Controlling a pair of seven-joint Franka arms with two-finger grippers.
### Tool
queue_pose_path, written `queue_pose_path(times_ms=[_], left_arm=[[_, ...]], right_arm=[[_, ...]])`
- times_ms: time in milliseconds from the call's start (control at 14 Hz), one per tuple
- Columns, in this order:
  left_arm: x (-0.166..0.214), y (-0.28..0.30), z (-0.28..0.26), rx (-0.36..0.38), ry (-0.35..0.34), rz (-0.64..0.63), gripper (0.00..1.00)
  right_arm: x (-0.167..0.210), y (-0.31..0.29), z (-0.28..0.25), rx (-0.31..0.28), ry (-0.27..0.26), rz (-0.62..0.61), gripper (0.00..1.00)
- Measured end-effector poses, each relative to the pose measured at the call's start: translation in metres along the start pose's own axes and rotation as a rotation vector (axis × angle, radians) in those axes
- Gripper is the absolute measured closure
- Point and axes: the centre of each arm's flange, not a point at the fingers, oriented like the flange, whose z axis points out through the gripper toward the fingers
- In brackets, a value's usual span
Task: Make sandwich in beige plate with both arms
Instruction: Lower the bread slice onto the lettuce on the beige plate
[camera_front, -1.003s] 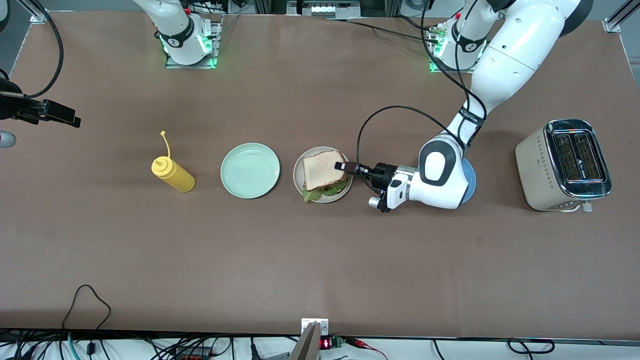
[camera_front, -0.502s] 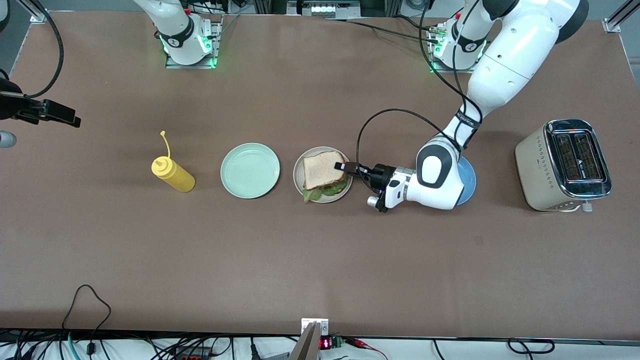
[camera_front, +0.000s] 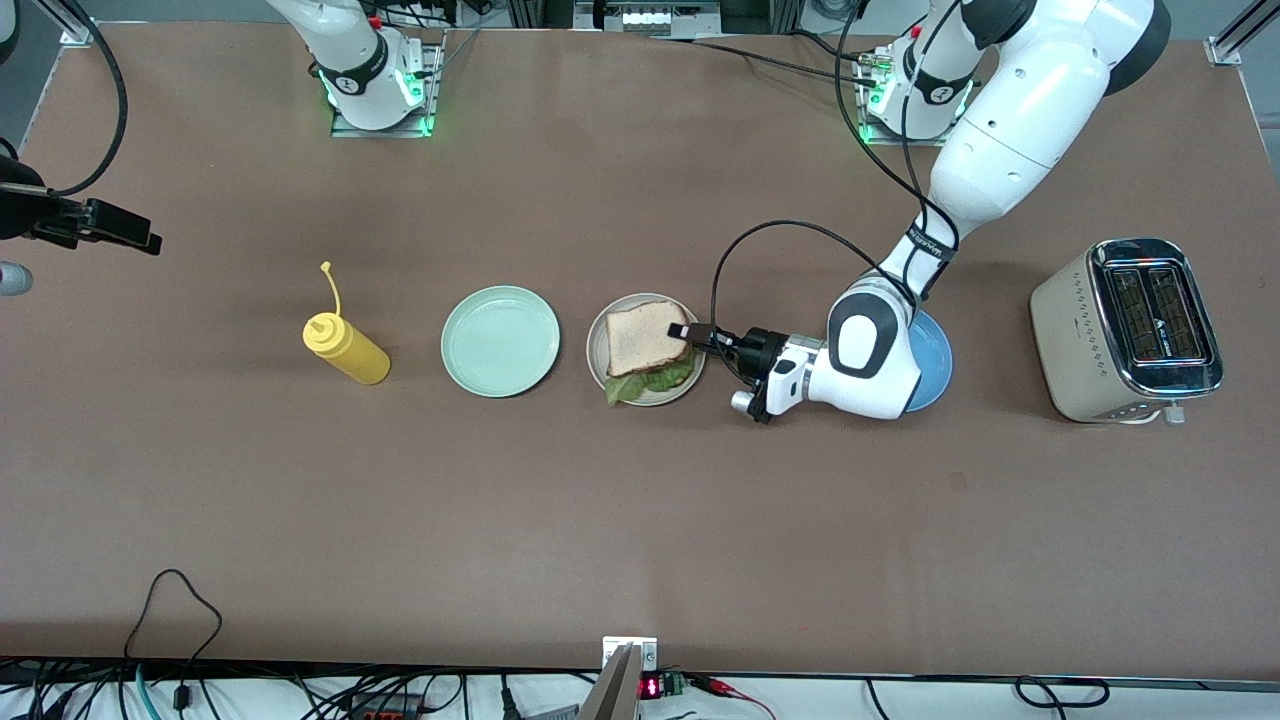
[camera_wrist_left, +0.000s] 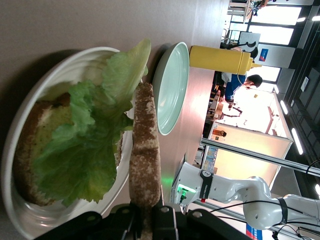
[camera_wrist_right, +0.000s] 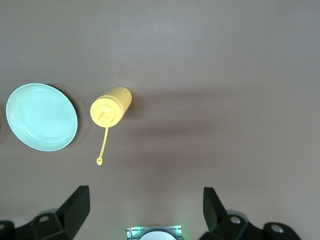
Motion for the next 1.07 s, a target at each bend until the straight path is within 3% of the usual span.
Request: queue_pose_path(times_ms=[287, 430, 860, 932, 1075], left_arm=[[-0.0004, -0.0056, 0.0020, -0.001, -0.002, -0.005, 0.86], [0.0000, -0.0070, 0.0015, 0.001, 0.002, -0.006, 0.70], [0.0046, -0.0106, -0.0033, 0.032, 0.046, -0.005, 0.08], [0.0047, -0.0107, -0.0034, 0.032, 0.046, -0.005, 0.01], [0.0047, -0.0108, -0.0036, 0.033, 0.047, -0.004, 0.00]], right_arm=[[0.0000, 0.0000, 0.0000, 0.000, 0.000, 0.000, 0.00], [0.0000, 0.0000, 0.0000, 0.000, 0.000, 0.000, 0.00], [0.0000, 0.0000, 0.0000, 0.000, 0.000, 0.000, 0.00], [0.0000, 0.0000, 0.0000, 0.000, 0.000, 0.000, 0.00], [0.0001, 0.0000, 0.0000, 0.000, 0.000, 0.000, 0.00]])
